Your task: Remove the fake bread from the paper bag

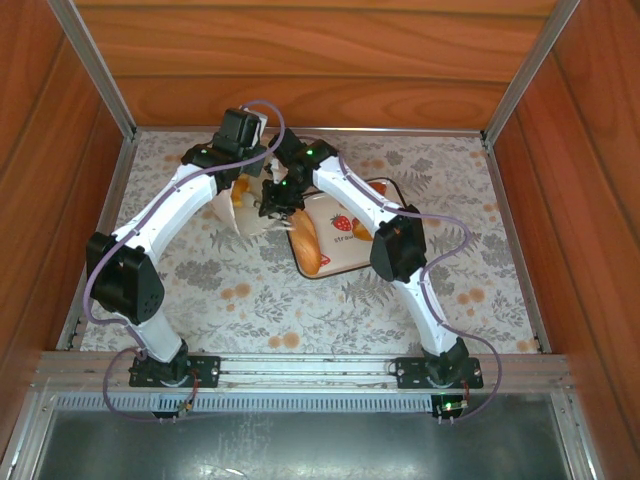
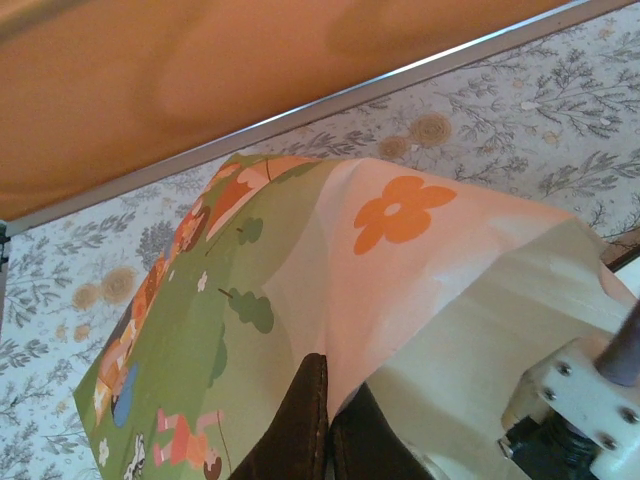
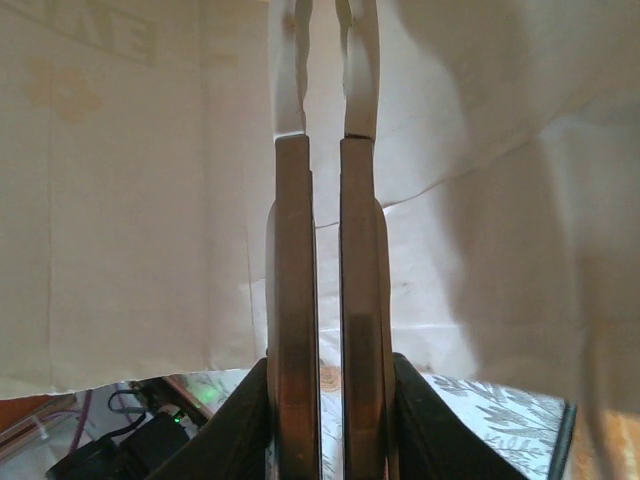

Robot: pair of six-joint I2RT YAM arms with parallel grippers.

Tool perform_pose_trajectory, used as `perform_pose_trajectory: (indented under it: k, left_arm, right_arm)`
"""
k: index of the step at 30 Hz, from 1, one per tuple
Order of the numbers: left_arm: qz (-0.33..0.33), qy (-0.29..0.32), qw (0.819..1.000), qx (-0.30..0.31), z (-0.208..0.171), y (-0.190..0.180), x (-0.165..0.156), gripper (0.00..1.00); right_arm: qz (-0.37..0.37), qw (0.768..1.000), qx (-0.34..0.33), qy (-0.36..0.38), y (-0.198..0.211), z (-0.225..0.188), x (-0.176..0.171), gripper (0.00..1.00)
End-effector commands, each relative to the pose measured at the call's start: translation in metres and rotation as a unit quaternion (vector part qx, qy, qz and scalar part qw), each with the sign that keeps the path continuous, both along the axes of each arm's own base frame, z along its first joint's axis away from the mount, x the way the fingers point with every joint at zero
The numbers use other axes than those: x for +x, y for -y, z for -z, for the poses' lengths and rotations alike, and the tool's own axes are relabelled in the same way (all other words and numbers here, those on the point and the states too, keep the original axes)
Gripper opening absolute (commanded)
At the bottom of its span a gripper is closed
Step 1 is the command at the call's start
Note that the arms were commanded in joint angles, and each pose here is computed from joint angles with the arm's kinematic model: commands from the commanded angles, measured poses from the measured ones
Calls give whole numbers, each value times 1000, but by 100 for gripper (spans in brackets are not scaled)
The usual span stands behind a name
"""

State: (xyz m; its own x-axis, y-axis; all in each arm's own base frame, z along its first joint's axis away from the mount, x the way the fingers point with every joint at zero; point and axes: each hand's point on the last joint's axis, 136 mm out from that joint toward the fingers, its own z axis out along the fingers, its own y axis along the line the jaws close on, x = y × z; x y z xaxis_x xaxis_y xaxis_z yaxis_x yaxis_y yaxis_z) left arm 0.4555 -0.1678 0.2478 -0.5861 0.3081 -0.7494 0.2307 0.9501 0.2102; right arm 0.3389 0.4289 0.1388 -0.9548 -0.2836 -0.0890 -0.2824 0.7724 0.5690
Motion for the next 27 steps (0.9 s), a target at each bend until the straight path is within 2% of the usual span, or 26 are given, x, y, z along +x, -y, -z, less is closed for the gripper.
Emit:
perform_pose_trajectory:
  k: [1, 16, 27]
  left_arm:
    - [-16, 14, 1000, 0, -5, -3, 2, 0]
    - [-42, 22, 999, 16, -6, -12, 5, 0]
    - [-67, 31, 996, 46, -8, -24, 11, 0]
  right_arm:
    - [2, 998, 2, 58, 16, -48, 4, 2]
    - [7, 991, -43, 127, 51, -87, -1, 0]
    - [2, 985, -71, 158, 88, -122, -27, 0]
